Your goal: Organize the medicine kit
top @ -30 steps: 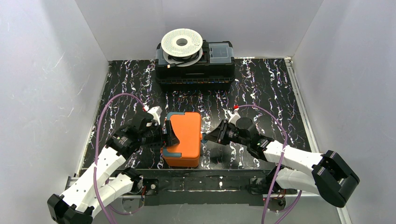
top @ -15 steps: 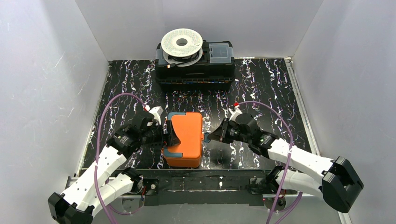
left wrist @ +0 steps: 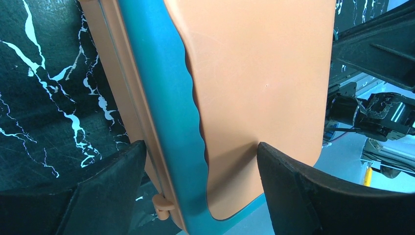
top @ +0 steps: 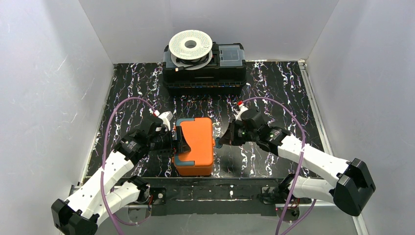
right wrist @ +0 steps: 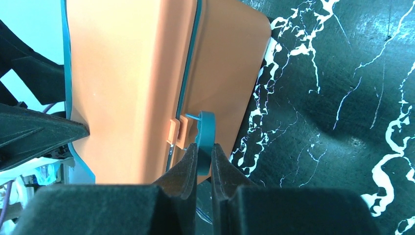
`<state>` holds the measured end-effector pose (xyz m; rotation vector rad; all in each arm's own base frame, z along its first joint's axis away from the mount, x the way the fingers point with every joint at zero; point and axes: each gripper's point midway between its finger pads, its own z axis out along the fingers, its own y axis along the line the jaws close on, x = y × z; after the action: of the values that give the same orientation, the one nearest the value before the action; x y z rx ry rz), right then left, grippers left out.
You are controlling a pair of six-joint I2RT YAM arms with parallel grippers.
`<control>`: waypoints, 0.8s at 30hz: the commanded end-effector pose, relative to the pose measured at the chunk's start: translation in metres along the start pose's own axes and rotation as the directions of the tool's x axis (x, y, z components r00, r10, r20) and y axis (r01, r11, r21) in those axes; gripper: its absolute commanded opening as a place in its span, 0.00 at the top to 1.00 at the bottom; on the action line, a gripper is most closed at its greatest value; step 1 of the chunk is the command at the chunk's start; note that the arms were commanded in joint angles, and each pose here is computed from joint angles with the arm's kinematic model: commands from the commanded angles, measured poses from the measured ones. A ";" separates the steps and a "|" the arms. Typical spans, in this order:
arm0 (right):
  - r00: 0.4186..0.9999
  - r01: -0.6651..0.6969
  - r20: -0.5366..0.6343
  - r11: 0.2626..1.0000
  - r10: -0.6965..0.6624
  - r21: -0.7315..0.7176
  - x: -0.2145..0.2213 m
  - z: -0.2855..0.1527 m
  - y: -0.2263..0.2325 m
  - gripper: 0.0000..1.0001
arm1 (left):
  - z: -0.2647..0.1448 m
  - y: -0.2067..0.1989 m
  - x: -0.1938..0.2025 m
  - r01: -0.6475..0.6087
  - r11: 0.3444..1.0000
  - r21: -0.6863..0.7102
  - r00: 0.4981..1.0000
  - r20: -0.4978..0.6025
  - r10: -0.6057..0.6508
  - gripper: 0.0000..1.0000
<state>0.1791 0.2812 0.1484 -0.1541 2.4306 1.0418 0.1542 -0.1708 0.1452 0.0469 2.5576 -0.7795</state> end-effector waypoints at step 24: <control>0.971 0.233 -0.047 0.971 -0.236 -0.056 -0.019 -0.005 0.062 0.80 | 0.007 0.021 0.019 -0.009 0.997 -0.081 0.997 -0.075 0.003 0.20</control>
<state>0.1818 0.2894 0.1570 -0.3529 2.5027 0.8387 0.1536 -0.1721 0.1444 0.0452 2.5664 -0.7873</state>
